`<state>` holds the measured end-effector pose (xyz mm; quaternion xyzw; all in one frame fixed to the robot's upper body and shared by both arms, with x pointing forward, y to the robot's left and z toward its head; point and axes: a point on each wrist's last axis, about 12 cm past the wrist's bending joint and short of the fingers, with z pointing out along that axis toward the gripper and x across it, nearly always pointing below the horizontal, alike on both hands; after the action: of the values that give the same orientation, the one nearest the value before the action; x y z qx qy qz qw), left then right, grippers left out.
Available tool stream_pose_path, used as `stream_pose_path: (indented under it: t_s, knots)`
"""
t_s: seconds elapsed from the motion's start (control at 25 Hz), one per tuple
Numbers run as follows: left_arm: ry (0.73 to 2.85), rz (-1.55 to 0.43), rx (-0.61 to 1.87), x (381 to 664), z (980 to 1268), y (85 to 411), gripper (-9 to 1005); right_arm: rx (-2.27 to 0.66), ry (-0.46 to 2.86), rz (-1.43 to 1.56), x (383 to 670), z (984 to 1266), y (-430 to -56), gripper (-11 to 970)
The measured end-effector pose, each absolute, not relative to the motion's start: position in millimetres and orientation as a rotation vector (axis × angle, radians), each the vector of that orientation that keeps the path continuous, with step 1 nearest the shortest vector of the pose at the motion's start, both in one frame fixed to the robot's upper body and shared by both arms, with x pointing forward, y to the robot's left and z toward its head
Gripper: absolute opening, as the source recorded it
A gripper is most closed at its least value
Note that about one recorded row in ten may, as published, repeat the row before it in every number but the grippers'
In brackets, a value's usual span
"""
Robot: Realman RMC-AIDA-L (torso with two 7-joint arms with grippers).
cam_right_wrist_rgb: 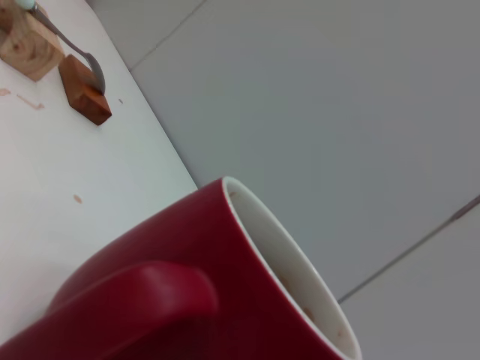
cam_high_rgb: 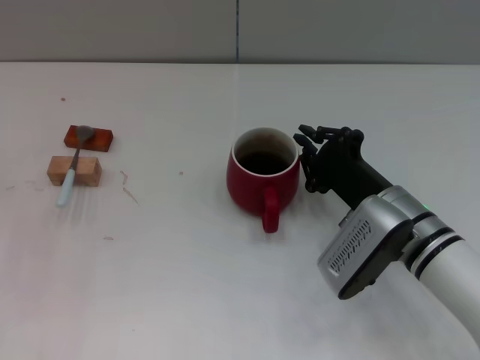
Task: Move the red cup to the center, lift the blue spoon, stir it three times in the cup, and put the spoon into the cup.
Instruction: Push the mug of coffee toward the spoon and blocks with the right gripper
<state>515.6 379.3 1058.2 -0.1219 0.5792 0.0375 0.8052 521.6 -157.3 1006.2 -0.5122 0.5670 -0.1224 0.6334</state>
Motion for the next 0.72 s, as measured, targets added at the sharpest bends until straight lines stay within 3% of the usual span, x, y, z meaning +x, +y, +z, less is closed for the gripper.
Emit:
stream_pose_path:
  t_s: [0.72]
  knots:
    - [1.241, 0.075, -0.269, 507, 1054, 378, 796, -1.180, 1.263, -0.200, 519, 1014, -135, 111]
